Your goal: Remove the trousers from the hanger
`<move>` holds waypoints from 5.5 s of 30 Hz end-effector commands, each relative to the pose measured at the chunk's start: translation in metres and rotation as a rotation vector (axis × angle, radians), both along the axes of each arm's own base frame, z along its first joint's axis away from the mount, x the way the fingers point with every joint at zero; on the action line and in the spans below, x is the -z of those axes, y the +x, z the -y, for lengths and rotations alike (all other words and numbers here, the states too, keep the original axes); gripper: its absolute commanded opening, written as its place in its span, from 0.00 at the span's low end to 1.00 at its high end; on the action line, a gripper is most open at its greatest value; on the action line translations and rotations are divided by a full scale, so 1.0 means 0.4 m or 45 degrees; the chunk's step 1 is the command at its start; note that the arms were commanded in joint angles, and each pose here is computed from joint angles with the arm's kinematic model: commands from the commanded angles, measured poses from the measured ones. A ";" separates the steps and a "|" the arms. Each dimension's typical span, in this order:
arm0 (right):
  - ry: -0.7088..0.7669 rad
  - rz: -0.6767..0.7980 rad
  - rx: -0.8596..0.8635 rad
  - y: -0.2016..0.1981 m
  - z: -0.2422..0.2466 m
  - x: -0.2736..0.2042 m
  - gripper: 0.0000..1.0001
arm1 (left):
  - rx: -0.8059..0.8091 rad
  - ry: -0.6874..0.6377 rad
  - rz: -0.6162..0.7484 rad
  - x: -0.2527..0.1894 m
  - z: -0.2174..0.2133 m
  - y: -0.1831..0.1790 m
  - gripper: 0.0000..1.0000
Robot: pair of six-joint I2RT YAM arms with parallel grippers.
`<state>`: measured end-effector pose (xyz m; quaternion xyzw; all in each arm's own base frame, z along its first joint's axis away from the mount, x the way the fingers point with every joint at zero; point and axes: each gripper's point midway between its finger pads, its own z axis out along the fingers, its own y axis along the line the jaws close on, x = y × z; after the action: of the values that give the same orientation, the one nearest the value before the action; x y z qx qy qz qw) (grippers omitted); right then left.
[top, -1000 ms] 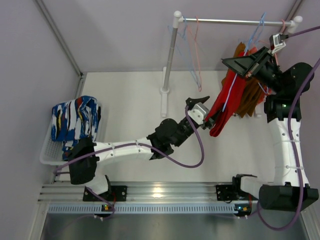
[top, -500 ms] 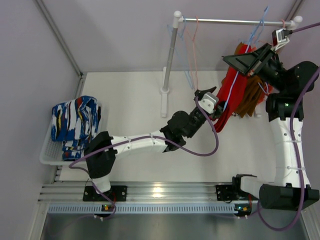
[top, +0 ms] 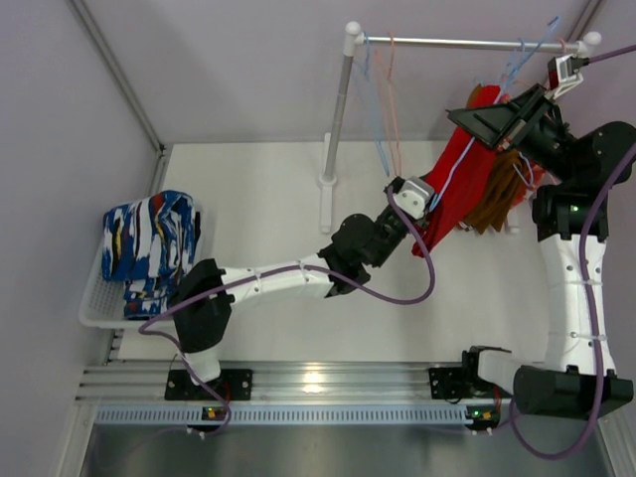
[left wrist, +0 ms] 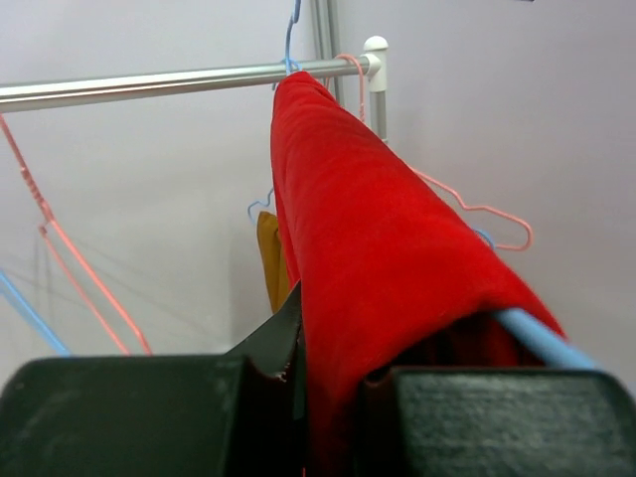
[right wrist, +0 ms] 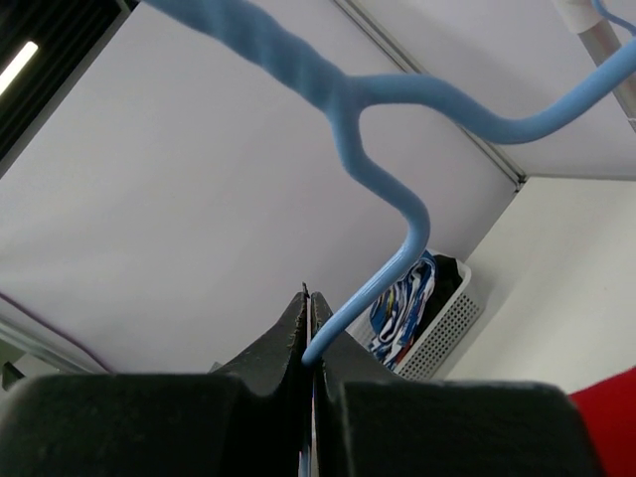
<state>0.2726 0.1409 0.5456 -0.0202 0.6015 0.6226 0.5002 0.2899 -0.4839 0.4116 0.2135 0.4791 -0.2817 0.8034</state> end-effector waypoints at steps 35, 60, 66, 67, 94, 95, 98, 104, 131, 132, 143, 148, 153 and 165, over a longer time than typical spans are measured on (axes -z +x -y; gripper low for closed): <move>-0.599 -0.304 0.561 0.121 0.284 0.432 0.00 | 0.090 -0.253 0.501 -0.524 -0.204 -0.167 0.00; -0.672 -0.212 0.473 0.092 0.247 0.484 0.00 | -0.198 -0.409 0.742 -0.867 -0.432 -0.228 0.00; -0.649 -0.130 0.432 0.091 0.216 0.429 0.00 | -0.423 -0.290 0.751 -0.844 -0.531 -0.218 0.00; -0.648 -0.119 0.426 0.093 0.213 0.421 0.00 | -0.448 -0.248 0.736 -0.821 -0.528 -0.207 0.00; -0.643 -0.053 0.158 0.204 0.057 0.360 0.00 | -1.654 -0.232 0.280 -0.538 -1.415 -0.201 0.00; -0.645 -0.050 0.138 0.205 0.040 0.362 0.00 | -1.737 -0.241 0.263 -0.504 -1.455 -0.237 0.00; -0.646 -0.051 0.104 0.211 0.010 0.362 0.00 | -1.917 -0.323 0.245 -0.442 -1.529 -0.346 0.00; -0.684 -0.045 0.040 0.217 -0.044 0.358 0.00 | -2.167 -0.335 0.136 -0.259 -1.587 -0.487 0.00; -0.716 -0.132 0.057 0.255 -0.076 0.423 0.00 | -1.968 0.123 -0.289 0.211 -1.647 -0.091 0.00; -0.717 -0.133 0.061 0.253 -0.075 0.423 0.00 | -1.940 0.090 -0.258 0.166 -1.647 -0.064 0.00; -0.730 -0.143 0.097 0.258 -0.056 0.424 0.00 | -1.604 0.106 -0.504 0.271 -1.611 0.277 0.00; -0.751 -0.138 0.096 0.254 -0.049 0.419 0.00 | -1.451 0.120 -0.748 0.422 -1.574 0.327 0.08; -0.771 -0.127 0.094 0.244 -0.043 0.412 0.00 | -1.304 0.122 -0.867 0.468 -1.510 0.286 0.44; -0.791 -0.119 0.173 0.210 -0.017 0.375 0.00 | -1.000 0.197 -1.033 0.254 -1.361 0.099 0.99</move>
<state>0.3710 0.1558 0.3543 -0.0880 0.8070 0.3931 0.4319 0.3505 0.0923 0.2621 -0.0872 0.8124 0.0716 0.5721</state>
